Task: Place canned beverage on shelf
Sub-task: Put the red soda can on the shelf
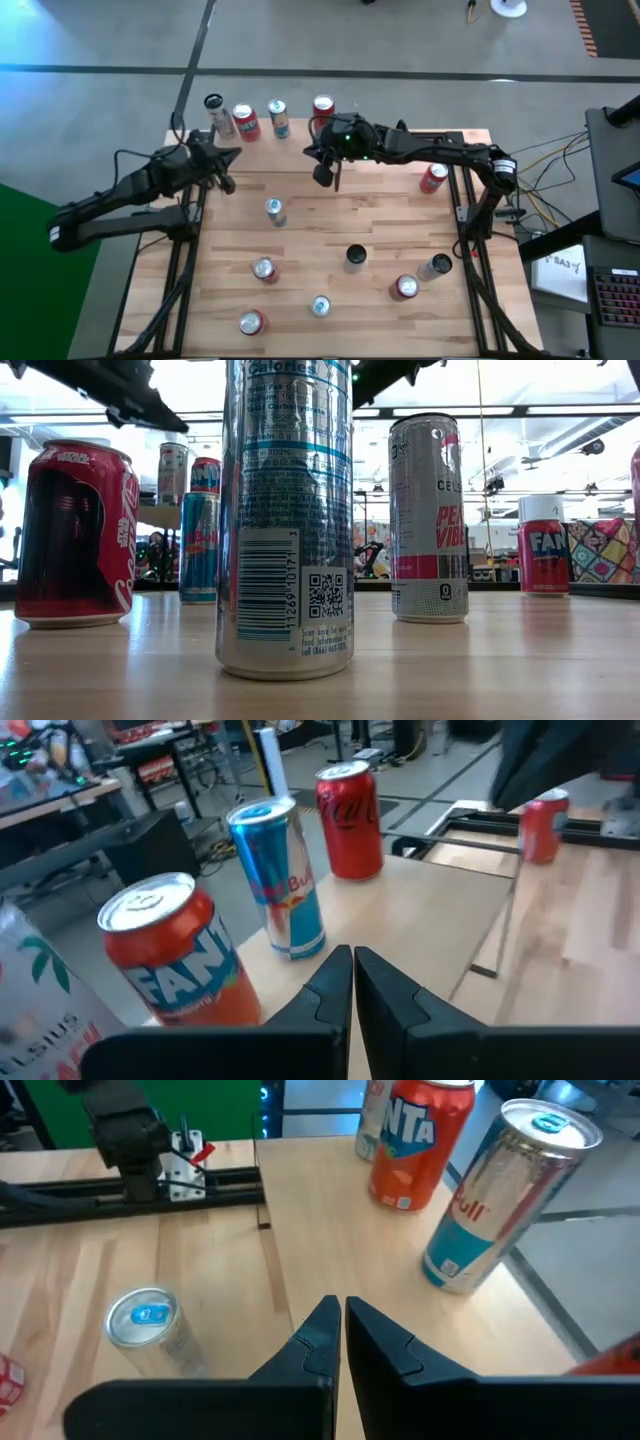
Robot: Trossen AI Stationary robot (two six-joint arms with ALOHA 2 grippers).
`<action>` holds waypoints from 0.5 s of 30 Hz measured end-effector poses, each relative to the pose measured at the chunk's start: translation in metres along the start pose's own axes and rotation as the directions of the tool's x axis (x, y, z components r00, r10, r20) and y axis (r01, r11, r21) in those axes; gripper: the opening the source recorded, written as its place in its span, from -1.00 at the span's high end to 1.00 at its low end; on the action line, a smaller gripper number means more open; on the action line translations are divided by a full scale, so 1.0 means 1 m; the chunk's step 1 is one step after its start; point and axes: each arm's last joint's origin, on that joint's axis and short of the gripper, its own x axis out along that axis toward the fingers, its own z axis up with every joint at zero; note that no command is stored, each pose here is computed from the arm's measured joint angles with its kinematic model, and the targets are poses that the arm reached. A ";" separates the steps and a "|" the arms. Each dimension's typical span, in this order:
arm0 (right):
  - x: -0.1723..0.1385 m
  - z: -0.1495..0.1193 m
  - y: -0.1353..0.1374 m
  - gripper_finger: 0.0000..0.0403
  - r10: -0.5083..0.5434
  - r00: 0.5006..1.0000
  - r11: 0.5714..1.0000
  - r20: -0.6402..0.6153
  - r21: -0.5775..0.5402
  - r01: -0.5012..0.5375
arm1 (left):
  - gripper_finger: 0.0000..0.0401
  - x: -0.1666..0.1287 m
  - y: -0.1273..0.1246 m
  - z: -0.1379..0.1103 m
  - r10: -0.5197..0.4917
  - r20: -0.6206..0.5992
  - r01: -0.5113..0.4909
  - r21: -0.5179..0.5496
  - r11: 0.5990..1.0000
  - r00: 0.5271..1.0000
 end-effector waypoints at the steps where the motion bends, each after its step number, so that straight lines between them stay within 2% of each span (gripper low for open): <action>1: -0.002 0.002 -0.001 0.94 -0.001 1.000 1.000 -0.006 -0.002 0.001 | 1.00 0.003 -0.001 -0.003 0.008 -0.008 -0.008 0.001 1.000 1.000; 11: -0.007 0.011 -0.007 0.94 -0.013 1.000 1.000 -0.009 -0.028 0.013 | 1.00 0.019 -0.002 -0.017 0.122 -0.108 -0.120 0.030 0.992 0.987; 15: -0.008 0.015 -0.016 0.94 -0.036 0.999 0.999 0.014 -0.032 0.036 | 1.00 0.018 0.002 -0.013 0.220 -0.105 -0.217 0.042 0.975 0.970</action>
